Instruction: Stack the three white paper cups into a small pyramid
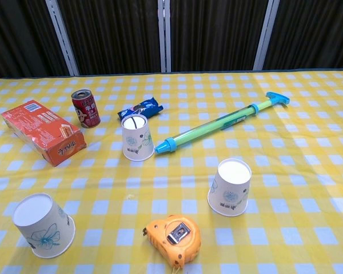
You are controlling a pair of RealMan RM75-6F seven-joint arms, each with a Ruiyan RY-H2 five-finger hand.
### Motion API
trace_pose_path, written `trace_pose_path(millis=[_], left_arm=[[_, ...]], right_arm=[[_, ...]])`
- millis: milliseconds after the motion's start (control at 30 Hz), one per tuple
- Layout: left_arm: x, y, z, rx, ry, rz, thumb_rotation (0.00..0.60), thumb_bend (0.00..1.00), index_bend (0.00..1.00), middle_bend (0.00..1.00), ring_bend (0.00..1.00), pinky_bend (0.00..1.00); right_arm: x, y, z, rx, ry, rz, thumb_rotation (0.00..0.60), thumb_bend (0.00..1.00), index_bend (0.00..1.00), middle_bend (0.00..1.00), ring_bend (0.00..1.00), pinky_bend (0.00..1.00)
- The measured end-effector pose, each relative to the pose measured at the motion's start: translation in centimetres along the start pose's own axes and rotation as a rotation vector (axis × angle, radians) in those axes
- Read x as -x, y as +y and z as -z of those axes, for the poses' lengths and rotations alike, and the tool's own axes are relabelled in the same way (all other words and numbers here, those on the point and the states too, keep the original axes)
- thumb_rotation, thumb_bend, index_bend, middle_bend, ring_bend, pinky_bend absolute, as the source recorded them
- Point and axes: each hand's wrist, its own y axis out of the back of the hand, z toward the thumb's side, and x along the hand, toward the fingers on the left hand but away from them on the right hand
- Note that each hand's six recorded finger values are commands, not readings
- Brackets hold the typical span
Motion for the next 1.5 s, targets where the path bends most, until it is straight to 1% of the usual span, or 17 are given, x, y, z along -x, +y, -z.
trace_pose_path(millis=[367,733,1100,1200,1267,1400,1500], left_arm=[[0.0,-0.3,-0.2,-0.002,-0.008,0.017,0.6,0.13,0.0,0.0,0.0,0.0],[0.0,-0.3,-0.4,-0.002,-0.018,0.025,0.6,0.13,0.0,0.0,0.0,0.0],[0.2,-0.7,-1.0,-0.008,-0.041,0.048,0.6,0.13,0.0,0.0,0.0,0.0],[0.2,-0.8,-1.2,-0.007,-0.053,0.052,0.6,0.13,0.04,0.0,0.0,0.0],[0.2,-0.9,-1.5,-0.002,-0.064,0.057,0.6,0.13,0.08,0.0,0.0,0.0],[0.3,-1.2,-2.2,0.007,-0.09,0.08,0.6,0.13,0.09,0.0,0.0,0.0],[0.4,-1.6,-3.3,0.005,-0.131,0.114,0.6,0.13,0.1,0.0,0.0,0.0]], right_arm=[[-0.1,0.2,0.1,0.004,-0.001,0.003,0.6,0.02,0.05,0.0,0.0,0.0],[0.0,-0.1,0.0,0.001,-0.001,-0.012,0.6,0.02,0.05,0.0,0.0,0.0],[0.0,-0.1,0.0,0.003,0.001,-0.018,0.6,0.02,0.05,0.0,0.0,0.0],[0.0,-0.2,0.1,0.004,-0.001,-0.019,0.6,0.02,0.05,0.0,0.0,0.0],[0.0,-0.1,0.1,0.006,-0.003,-0.018,0.6,0.02,0.05,0.0,0.0,0.0],[0.1,0.0,0.2,0.012,-0.008,-0.014,0.6,0.02,0.05,0.0,0.0,0.0],[0.0,0.1,0.3,0.016,-0.01,-0.015,0.6,0.02,0.05,0.0,0.0,0.0]])
